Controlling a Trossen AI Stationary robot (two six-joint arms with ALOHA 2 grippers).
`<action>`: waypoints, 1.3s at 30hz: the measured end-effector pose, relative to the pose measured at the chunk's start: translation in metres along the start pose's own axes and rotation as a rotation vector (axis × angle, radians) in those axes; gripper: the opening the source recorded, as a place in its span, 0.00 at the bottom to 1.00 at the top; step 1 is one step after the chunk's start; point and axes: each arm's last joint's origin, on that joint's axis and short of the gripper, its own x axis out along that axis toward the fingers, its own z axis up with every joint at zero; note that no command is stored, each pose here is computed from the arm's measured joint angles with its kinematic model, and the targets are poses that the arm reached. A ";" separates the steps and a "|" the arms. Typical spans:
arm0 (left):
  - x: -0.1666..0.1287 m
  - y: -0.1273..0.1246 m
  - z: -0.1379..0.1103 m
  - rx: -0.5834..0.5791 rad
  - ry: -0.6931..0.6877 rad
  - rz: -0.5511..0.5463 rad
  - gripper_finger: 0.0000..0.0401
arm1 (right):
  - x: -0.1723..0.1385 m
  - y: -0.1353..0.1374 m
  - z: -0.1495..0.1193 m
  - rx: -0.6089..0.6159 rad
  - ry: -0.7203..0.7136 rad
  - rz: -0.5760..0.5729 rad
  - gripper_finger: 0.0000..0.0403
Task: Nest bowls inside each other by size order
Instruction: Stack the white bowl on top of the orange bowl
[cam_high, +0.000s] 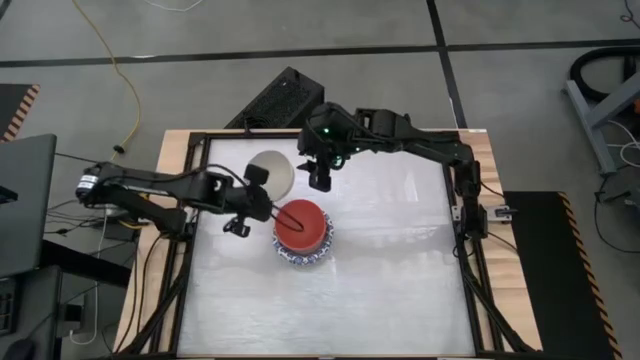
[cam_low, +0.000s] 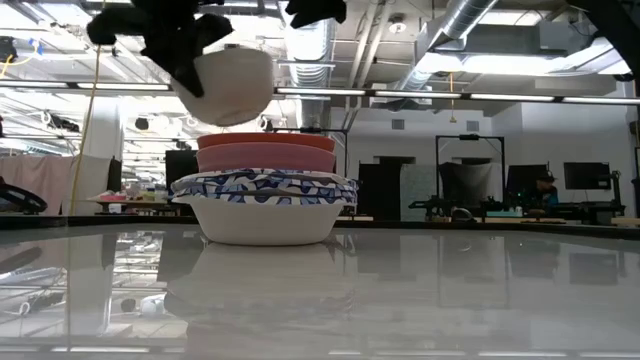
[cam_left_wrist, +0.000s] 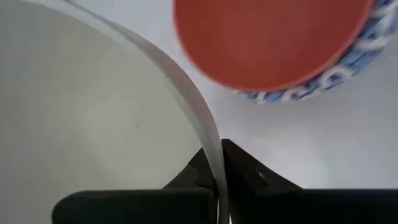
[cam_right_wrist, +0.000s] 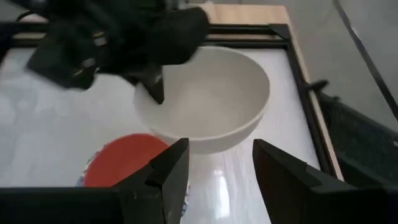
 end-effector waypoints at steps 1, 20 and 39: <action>0.000 -0.002 0.003 0.029 0.020 0.027 0.00 | 0.000 0.000 0.000 0.017 0.003 -0.023 0.49; 0.016 -0.023 0.030 0.516 0.277 0.336 0.00 | 0.017 -0.006 0.000 0.336 -0.010 -0.155 0.49; 0.020 -0.022 0.034 0.653 0.320 0.364 0.00 | 0.055 -0.007 -0.020 0.281 0.168 -0.224 0.28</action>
